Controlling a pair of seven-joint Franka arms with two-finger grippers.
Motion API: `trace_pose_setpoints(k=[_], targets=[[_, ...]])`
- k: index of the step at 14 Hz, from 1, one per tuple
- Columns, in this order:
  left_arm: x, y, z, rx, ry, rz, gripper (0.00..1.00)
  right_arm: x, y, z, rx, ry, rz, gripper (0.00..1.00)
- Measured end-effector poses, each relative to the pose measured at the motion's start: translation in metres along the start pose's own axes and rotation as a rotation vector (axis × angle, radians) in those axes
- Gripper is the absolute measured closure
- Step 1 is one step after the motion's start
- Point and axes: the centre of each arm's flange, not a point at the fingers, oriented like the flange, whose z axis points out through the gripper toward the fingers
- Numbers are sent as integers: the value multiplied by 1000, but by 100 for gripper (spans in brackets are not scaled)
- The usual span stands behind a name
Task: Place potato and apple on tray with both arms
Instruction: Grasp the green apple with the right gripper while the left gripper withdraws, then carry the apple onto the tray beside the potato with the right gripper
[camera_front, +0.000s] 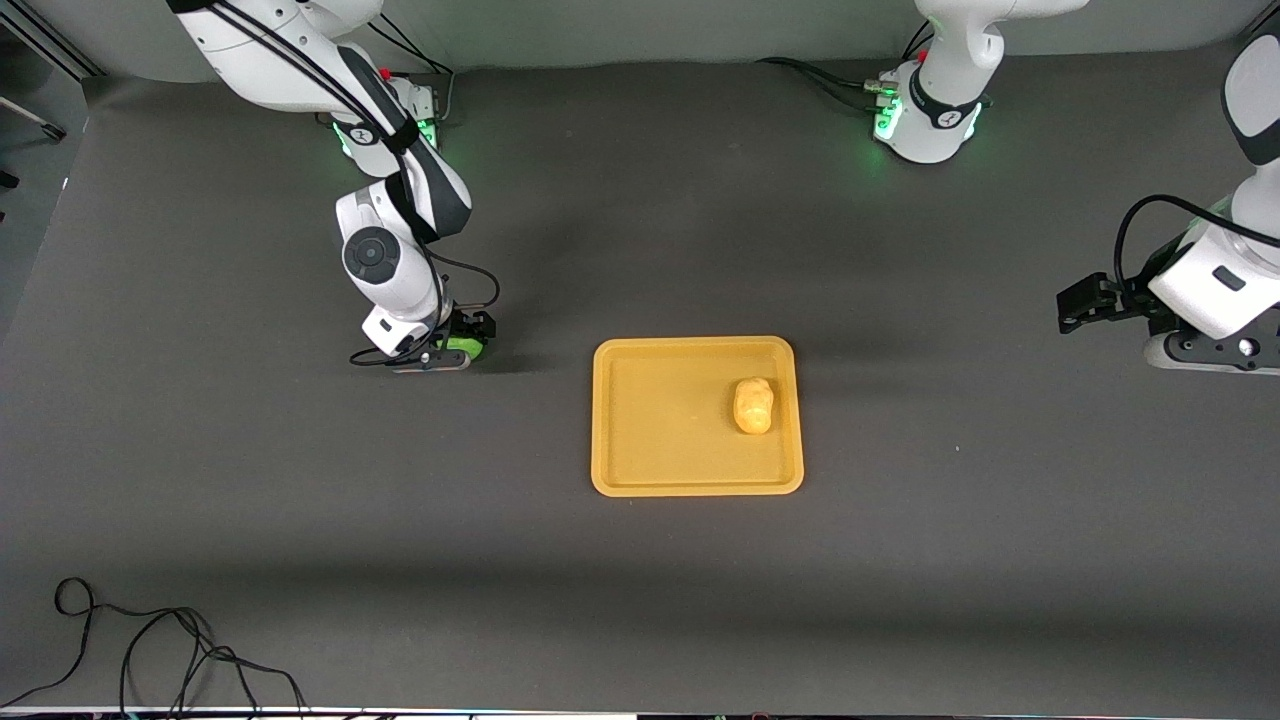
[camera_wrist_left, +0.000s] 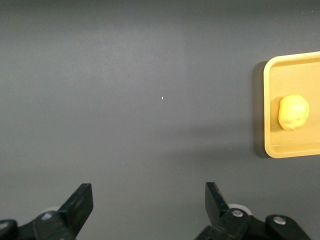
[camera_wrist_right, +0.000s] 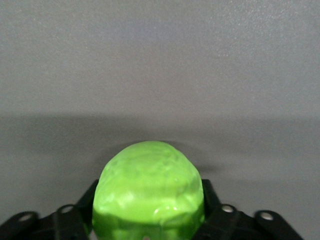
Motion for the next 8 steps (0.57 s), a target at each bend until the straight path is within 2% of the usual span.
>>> trace_pose_setpoints(k=[2,4,8], targets=[[0,-2,0,-1,-2,5,0,8,-2,-13,7,18,2,23],[-1,-8,1,-2,-7,1,0,22,-7,-46,1,7,3,23],[-1,-12,3,-3,-13,0,0,63,-23,-173,-7,-12,4,23]])
